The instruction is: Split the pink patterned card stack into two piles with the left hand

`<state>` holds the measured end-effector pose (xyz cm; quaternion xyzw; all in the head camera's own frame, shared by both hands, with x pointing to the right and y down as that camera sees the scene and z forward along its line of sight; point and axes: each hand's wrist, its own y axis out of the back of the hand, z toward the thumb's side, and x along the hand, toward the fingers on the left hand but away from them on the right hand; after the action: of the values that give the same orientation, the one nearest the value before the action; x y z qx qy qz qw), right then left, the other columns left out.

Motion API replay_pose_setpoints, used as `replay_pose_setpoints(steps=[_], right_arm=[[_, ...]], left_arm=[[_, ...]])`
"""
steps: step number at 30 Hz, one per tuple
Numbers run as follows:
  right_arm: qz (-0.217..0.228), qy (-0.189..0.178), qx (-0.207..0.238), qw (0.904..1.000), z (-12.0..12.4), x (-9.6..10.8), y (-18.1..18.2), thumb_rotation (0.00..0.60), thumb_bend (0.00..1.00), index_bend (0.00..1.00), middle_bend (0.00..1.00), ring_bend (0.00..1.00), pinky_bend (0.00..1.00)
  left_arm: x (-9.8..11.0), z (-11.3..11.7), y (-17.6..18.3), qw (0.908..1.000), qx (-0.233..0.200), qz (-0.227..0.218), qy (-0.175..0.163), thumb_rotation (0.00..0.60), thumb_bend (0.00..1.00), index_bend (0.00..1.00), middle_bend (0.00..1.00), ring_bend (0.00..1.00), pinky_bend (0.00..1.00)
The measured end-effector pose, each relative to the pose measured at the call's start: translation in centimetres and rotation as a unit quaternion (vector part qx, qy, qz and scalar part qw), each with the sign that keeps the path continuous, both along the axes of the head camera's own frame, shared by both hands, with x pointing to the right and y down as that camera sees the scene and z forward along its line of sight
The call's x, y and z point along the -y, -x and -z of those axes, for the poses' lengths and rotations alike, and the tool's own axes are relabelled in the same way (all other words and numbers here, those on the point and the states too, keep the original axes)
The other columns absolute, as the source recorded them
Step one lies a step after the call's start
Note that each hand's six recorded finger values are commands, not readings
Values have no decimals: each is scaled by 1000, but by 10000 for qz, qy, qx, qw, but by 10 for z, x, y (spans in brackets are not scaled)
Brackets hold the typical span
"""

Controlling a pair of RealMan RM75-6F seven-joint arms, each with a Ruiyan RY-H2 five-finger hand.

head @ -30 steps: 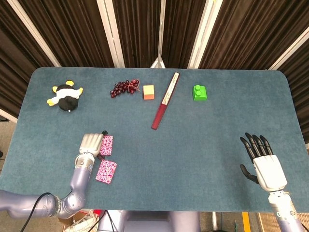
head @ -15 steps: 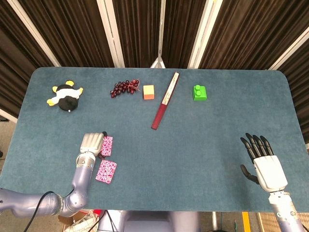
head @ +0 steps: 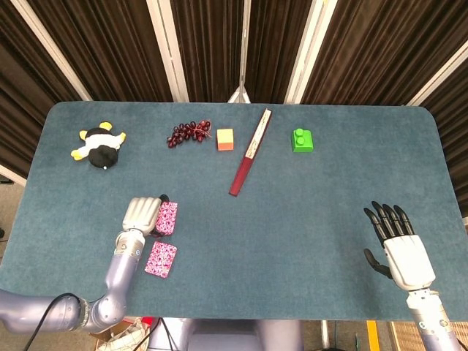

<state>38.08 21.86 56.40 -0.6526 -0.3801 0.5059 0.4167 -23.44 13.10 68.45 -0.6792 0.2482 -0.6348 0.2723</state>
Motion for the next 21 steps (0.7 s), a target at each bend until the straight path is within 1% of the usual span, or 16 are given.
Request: replay_pose_setpoints(steps=[5, 9, 12, 16, 21], right_arm=[[-20, 3, -8, 10000, 0, 0, -1, 600, 369, 0, 0, 0, 36], [-36, 4, -10, 10000, 0, 0, -2, 600, 369, 0, 0, 0, 36], [-35, 4, -8, 10000, 1, 0, -2, 600, 369, 0, 0, 0, 36], [-27, 5, -9, 10000, 0, 0, -1, 600, 369, 0, 0, 0, 36], [-6, 1, -13, 10000, -1, -1, 0, 600, 369, 0, 0, 0, 36]], left_arm=[[3, 12, 14, 9999, 96, -13, -90, 600, 350, 389, 899, 891, 1000], [-1, 15, 35, 9996, 276, 6, -72, 600, 350, 389, 899, 892, 1000], [-9, 17, 60, 9989, 461, 54, -10, 600, 350, 388, 898, 891, 1000], [-26, 17, 98, 9972, 715, 103, 166, 600, 350, 387, 898, 891, 1000], [-50, 13, 124, 9961, 788, 78, 381, 600, 350, 373, 895, 891, 1000]])
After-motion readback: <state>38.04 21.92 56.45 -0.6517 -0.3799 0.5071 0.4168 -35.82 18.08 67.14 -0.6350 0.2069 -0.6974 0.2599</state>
